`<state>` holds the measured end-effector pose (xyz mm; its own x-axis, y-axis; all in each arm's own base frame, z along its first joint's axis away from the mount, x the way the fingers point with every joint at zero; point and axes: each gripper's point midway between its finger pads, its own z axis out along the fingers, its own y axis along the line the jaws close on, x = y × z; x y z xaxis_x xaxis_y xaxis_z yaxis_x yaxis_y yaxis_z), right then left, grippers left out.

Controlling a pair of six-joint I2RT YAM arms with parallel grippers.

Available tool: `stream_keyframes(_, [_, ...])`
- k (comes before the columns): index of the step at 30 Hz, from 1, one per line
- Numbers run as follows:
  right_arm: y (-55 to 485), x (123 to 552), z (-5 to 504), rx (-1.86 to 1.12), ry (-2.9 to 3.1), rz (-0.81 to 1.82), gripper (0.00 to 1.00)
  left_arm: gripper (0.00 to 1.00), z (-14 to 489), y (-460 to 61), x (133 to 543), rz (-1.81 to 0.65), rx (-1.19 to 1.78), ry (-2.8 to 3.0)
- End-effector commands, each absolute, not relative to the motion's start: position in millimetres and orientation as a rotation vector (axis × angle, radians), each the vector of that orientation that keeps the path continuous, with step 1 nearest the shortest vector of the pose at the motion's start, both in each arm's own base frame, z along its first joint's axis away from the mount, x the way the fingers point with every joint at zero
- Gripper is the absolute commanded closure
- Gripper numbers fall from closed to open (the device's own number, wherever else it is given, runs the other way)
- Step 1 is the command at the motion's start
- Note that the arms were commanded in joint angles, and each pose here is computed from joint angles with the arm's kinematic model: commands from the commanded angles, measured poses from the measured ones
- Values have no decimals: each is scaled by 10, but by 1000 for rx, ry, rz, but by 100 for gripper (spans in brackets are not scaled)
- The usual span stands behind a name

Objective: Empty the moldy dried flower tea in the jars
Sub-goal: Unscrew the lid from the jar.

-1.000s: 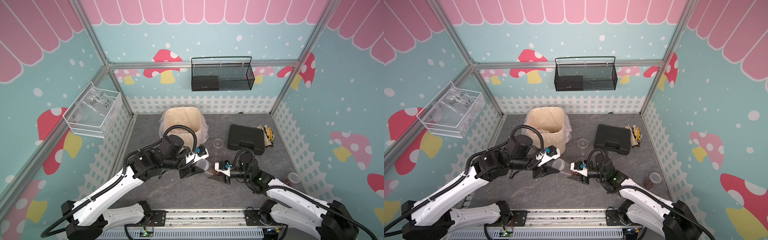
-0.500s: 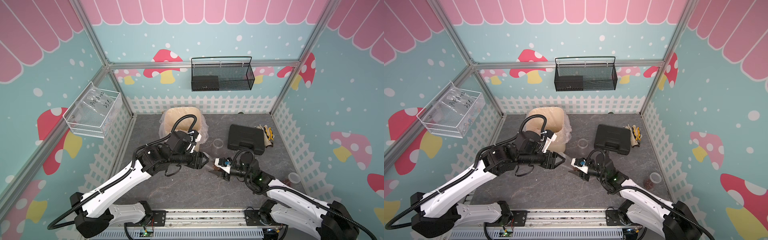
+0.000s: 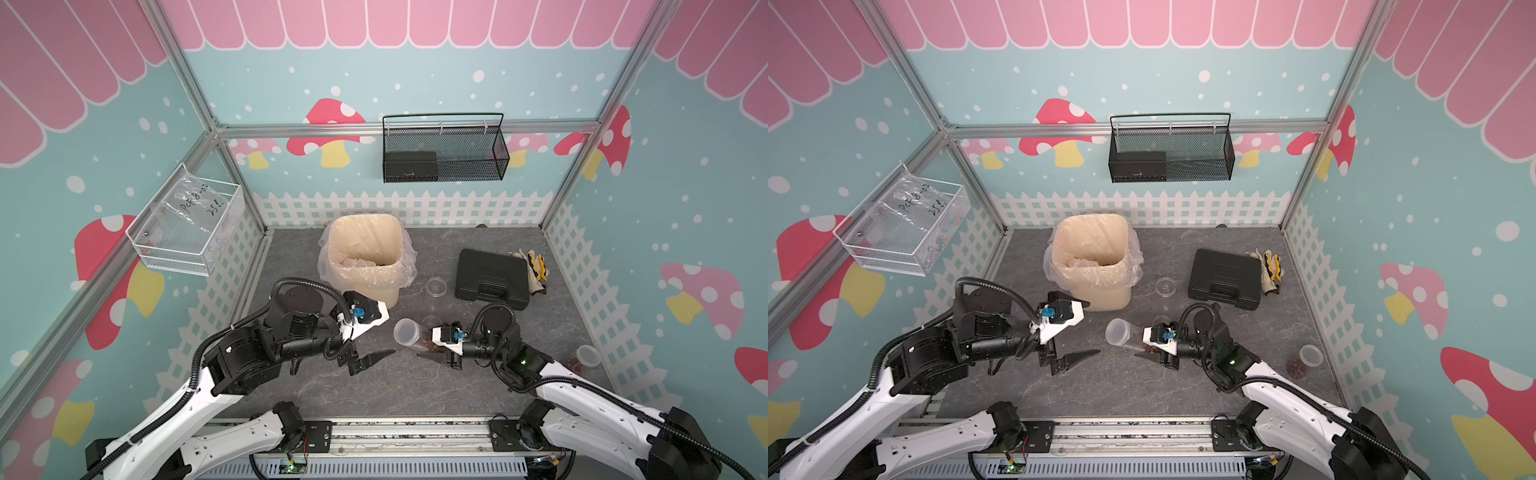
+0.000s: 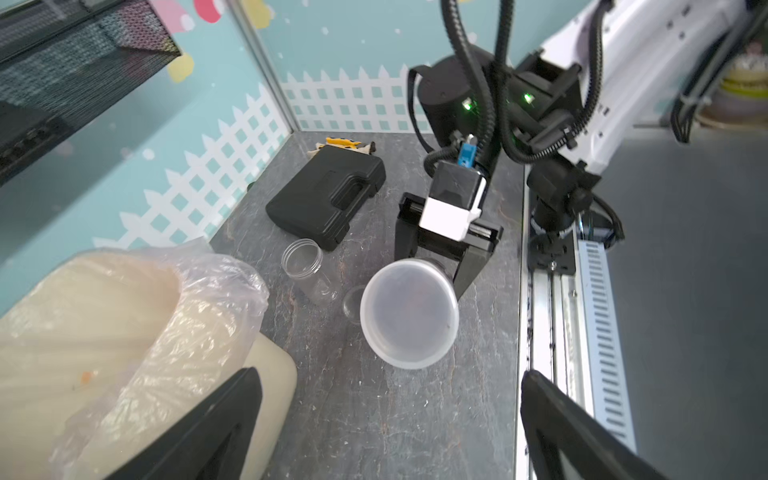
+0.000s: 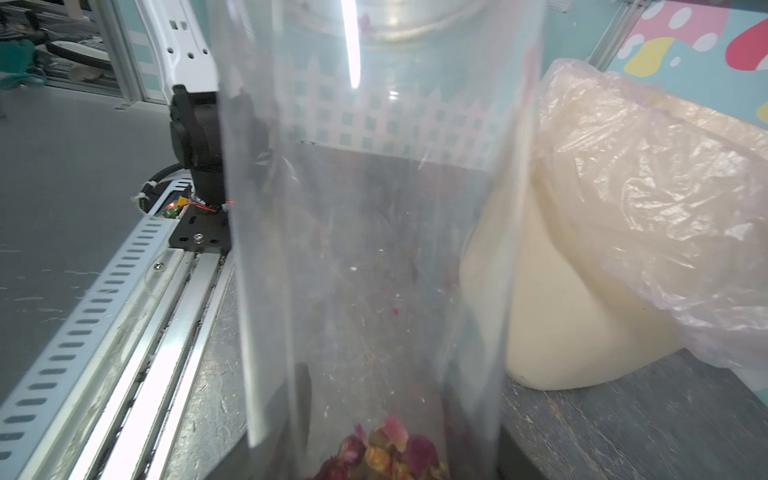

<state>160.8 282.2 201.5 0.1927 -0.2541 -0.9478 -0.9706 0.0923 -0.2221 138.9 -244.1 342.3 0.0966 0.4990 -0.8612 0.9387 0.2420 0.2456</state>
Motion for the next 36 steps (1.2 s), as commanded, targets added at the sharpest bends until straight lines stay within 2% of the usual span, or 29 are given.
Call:
stream_keyframes(1, [2861, 1426, 2040, -1460, 1196, 918, 100, 1, 3271, -2569, 1259, -541, 1642, 1364])
stream_keyframes(5, [2879, 1390, 2038, -1478, 1187, 948, 100, 1, 3223, -2659, 1280, -545, 1707, 1358])
stream_keyframes(9, [2884, 1403, 2017, -1481, 1203, 949, 100, 7, 3175, -2740, 1288, -552, 1754, 1370])
stream_keyframes(16, [2884, 1407, 1990, -1483, 1218, 954, 100, 28, 3093, -2802, 1293, -546, 1798, 1370])
stream_keyframes(21, [2882, 1401, 1982, -1484, 1222, 956, 100, 32, 3019, -2827, 1277, -552, 1824, 1395])
stream_keyframes(23, [2880, 1405, 1978, -1484, 1225, 954, 100, 37, 2992, -2830, 1279, -545, 1831, 1404])
stream_keyframes(27, [2881, 1409, 1971, -1484, 1226, 953, 100, 54, 2955, -2838, 1289, -534, 1840, 1416])
stream_keyframes(29, [2882, 1411, 1970, -1483, 1229, 952, 100, 59, 2949, -2840, 1301, -532, 1832, 1434])
stream_keyframes(32, [2880, 1423, 1969, -1479, 1233, 944, 100, 65, 2974, -2846, 1331, -547, 1781, 1492])
stream_keyframes(35, [2874, 1484, 1957, -1465, 1251, 909, 100, 69, 3090, -2878, 1524, -569, 1561, 1709])
stream_keyframes(36, [2868, 1525, 1946, -1454, 1266, 886, 100, 73, 3154, -2887, 1603, -594, 1438, 1815])
